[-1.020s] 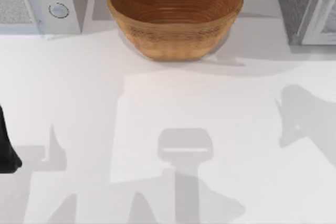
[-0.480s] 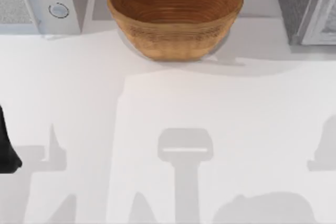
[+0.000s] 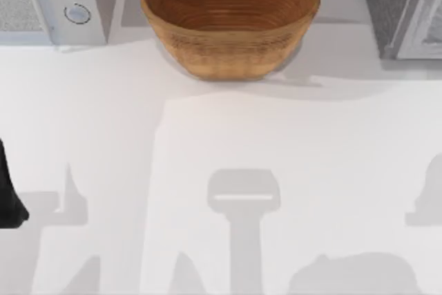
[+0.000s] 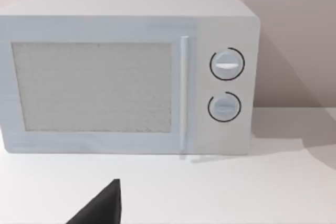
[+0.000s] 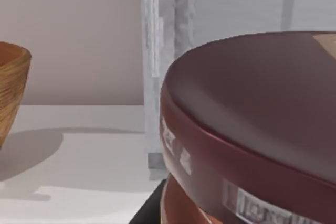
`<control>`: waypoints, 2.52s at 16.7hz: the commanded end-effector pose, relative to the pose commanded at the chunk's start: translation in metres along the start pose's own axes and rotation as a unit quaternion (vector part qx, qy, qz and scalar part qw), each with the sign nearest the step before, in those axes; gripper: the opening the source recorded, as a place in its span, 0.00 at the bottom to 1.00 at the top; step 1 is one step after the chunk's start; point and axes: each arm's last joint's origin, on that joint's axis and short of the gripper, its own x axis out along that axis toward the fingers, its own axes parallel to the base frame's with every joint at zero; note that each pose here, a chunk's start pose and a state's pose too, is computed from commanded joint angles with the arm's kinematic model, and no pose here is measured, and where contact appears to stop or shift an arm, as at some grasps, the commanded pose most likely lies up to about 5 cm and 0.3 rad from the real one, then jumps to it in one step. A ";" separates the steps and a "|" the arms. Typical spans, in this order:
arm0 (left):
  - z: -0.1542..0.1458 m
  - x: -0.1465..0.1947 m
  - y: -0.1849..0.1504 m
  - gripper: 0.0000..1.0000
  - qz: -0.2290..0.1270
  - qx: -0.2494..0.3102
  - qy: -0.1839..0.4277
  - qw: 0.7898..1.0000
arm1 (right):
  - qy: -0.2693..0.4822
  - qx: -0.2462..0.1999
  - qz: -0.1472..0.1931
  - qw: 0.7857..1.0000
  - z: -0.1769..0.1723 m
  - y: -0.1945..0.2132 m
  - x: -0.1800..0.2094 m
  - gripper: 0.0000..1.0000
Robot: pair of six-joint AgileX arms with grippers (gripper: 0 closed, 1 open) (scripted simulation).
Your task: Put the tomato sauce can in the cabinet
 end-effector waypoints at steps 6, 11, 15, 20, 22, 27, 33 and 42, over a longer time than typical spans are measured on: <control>0.000 0.000 0.000 1.00 0.000 0.000 0.000 1.000 | 0.012 -0.001 0.010 1.000 0.070 0.005 0.003 0.00; 0.000 0.000 0.000 1.00 0.000 0.000 0.000 1.000 | 0.016 -0.004 0.004 1.000 0.177 0.011 0.025 0.00; 0.000 0.000 0.000 1.00 0.000 0.000 0.000 1.000 | 0.013 -0.004 -0.004 1.000 0.261 0.019 0.060 0.00; 0.000 0.000 0.000 1.00 0.000 0.000 0.000 1.000 | 0.004 -0.002 -0.007 1.000 0.334 0.034 0.107 0.00; 0.000 0.000 0.000 1.00 0.000 0.000 0.000 1.000 | 0.000 -0.001 -0.006 1.000 0.352 0.040 0.121 0.00; 0.000 0.000 0.000 1.00 0.000 0.000 0.000 1.000 | -0.001 0.000 -0.001 1.000 0.368 0.048 0.140 0.00; 0.000 0.000 0.000 1.00 0.000 0.000 0.000 1.000 | -0.002 0.002 -0.005 1.000 0.368 0.046 0.144 0.00; 0.000 0.000 0.000 1.00 0.000 0.000 0.000 1.000 | 0.005 0.000 0.003 1.000 0.352 0.052 0.272 0.00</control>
